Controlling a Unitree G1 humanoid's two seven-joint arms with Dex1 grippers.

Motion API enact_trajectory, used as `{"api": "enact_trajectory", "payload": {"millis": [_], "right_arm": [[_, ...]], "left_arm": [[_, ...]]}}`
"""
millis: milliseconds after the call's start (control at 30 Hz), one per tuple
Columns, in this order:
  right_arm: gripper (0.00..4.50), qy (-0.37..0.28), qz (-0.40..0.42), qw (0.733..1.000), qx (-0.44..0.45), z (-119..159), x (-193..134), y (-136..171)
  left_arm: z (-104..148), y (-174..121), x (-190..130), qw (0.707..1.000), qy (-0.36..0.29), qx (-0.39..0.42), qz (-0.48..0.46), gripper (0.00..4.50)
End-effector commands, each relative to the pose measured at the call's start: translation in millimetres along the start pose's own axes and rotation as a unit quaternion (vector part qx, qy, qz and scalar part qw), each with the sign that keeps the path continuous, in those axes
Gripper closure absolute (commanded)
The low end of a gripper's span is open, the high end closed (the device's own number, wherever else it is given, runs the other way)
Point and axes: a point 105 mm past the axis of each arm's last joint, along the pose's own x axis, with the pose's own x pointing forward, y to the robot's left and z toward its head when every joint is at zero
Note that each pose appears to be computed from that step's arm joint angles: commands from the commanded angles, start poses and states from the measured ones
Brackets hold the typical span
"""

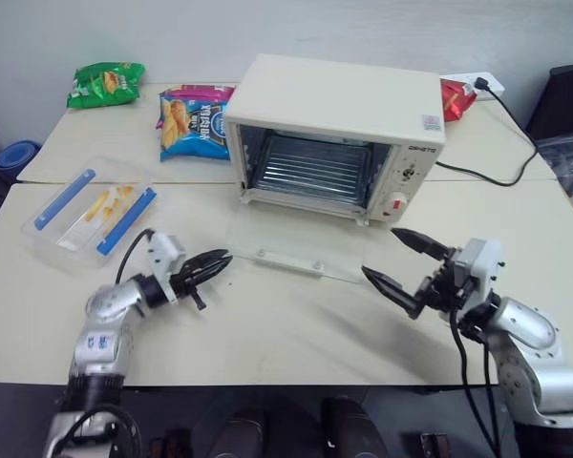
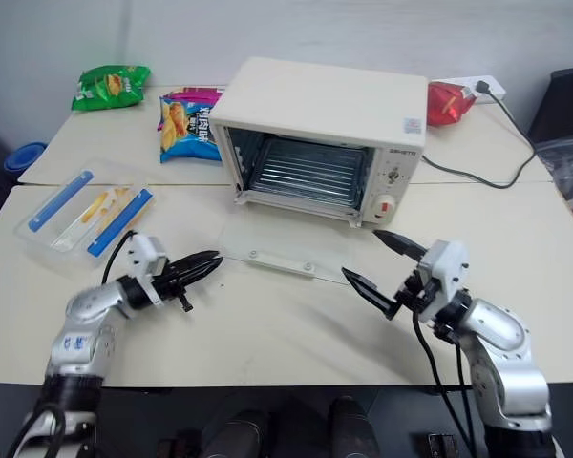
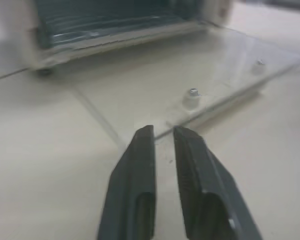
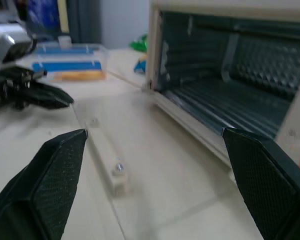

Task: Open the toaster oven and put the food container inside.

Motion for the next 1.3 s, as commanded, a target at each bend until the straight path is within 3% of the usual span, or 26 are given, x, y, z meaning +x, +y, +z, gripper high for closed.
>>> {"api": "enact_trajectory", "payload": {"millis": [33,133,200,267,333,433,500,600,767,867,1067,1233,1300], "right_arm": [[0.00,-0.045,0.025,0.998,-0.023,13,14,4],[0.00,-0.062,0.039,0.997,-0.033,14,23,7],[0.00,-0.075,0.062,0.994,-0.052,15,29,12],[0.00,-0.078,0.078,0.992,-0.057,14,32,15],[0.00,-0.077,0.084,0.992,-0.056,12,32,16],[0.00,-0.079,0.089,0.991,-0.059,11,33,16],[0.00,-0.080,0.092,0.991,-0.059,11,34,17],[0.00,-0.083,0.093,0.990,-0.061,12,37,17],[0.00,-0.088,0.098,0.989,-0.064,16,43,17],[0.00,-0.090,0.100,0.989,-0.066,17,46,17],[0.00,-0.095,0.097,0.989,-0.066,19,48,18],[0.00,-0.098,0.076,0.990,-0.066,21,47,16],[0.00,-0.098,0.073,0.990,-0.065,20,46,16]], "left_arm": [[44,33,-63,0.982,-0.091,-0.013,0.163,2.81],[43,46,-122,0.958,-0.093,-0.036,0.267,1.91],[36,54,-187,0.921,-0.088,-0.061,0.376,1.35],[32,54,-230,0.888,-0.092,-0.078,0.444,0.75],[35,54,-252,0.865,-0.106,-0.083,0.483,0.13],[43,56,-267,0.841,-0.126,-0.076,0.521,0.05],[52,64,-260,0.838,-0.116,-0.061,0.530,0.05],[56,85,-233,0.810,-0.095,-0.142,0.561,0.05],[83,118,-178,0.805,-0.067,-0.229,0.544,0.05],[76,125,-155,0.803,0.014,-0.251,0.540,0.05],[52,148,-152,0.741,0.124,-0.264,0.604,0.05],[55,154,-126,0.759,0.118,-0.289,0.571,0.05],[53,156,-121,0.756,0.119,-0.299,0.570,0.43]]}}
